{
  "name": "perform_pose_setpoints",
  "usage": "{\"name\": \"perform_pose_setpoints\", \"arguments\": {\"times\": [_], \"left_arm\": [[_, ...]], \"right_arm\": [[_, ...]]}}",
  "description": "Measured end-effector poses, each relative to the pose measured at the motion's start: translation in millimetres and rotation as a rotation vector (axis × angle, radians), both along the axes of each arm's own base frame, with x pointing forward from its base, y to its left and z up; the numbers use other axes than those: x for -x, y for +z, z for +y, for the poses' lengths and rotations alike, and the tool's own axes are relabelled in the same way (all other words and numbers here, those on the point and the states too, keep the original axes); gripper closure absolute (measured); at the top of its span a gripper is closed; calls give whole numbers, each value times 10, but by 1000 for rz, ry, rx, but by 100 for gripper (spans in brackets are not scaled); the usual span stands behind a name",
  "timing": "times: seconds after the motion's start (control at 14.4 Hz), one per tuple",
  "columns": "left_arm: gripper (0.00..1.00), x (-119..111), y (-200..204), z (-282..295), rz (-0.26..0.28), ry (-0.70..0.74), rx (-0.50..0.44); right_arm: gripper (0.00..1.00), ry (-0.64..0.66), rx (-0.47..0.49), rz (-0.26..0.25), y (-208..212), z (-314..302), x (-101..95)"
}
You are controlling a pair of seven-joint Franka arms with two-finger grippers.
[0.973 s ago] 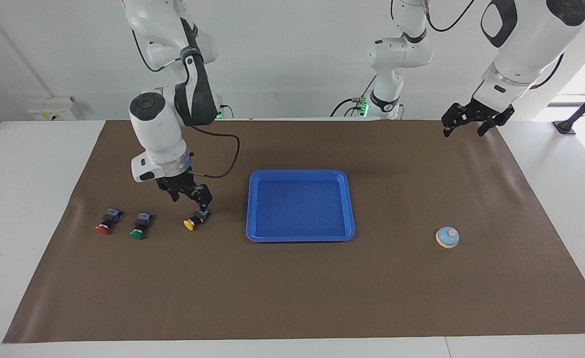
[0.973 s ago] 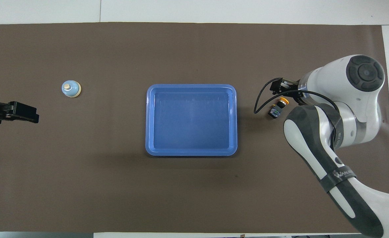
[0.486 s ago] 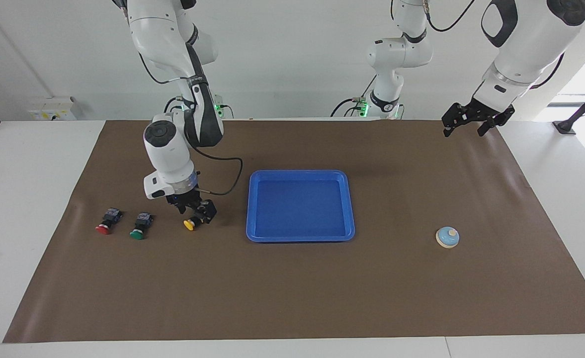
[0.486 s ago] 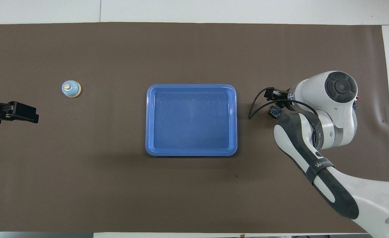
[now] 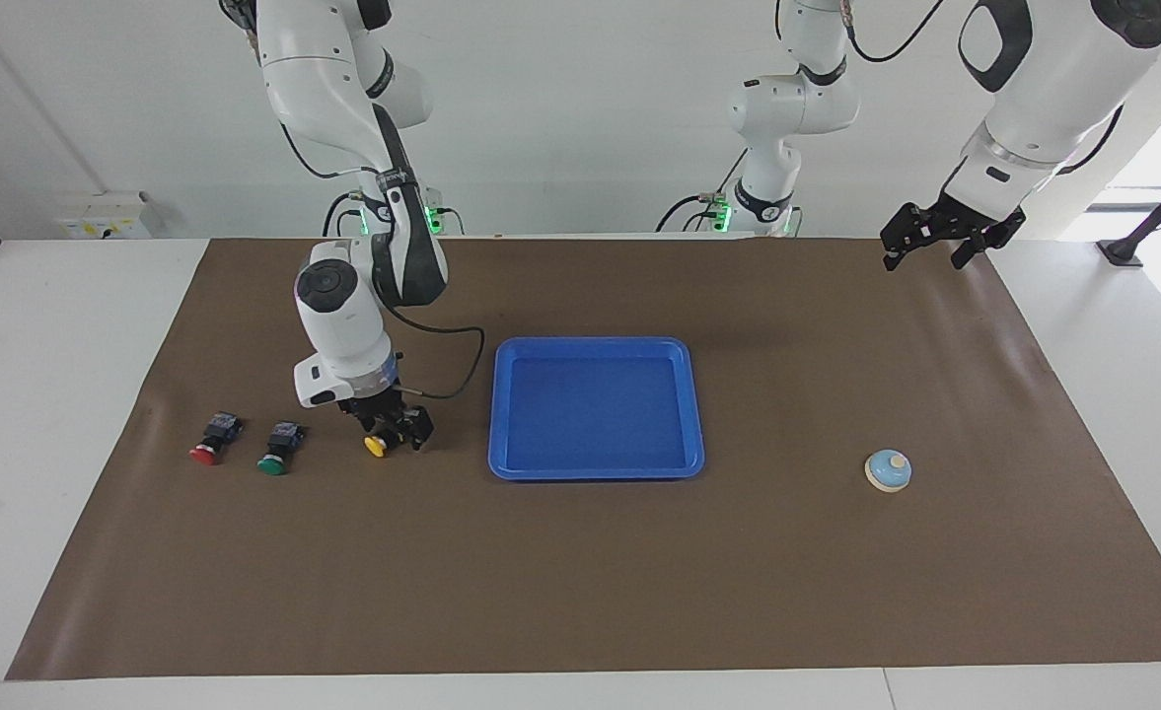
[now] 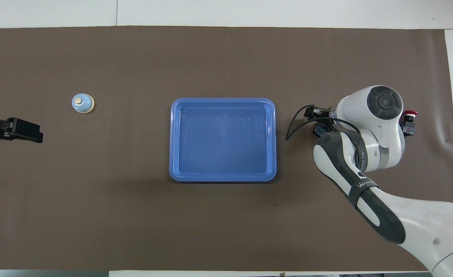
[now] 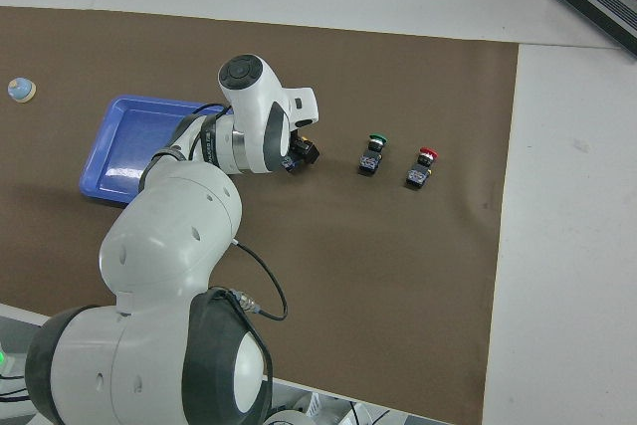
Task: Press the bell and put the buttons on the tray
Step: 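Carry the yellow button with the right gripper into the blue tray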
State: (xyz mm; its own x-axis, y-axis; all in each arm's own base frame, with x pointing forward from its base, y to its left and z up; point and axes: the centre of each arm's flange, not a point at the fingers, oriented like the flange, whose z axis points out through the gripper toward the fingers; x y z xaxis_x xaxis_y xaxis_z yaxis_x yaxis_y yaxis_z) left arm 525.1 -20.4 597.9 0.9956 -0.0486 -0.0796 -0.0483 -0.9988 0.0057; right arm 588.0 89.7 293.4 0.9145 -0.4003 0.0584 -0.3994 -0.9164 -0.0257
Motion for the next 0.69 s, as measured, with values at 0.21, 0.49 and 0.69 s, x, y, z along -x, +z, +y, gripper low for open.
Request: {"name": "perform_pose_setpoints", "arguments": {"times": [0.21,0.49,0.69], "left_arm": [[0,-1,1,13,0,2,0],[0,-1,2,13,0,2,0],[0,-1,2,13,0,2,0]], "right_arm": [[36,15,0,5,-21,79,28],[57,48,1,9,-37,251,74],[57,47,3,18,-9,249,59]]}}
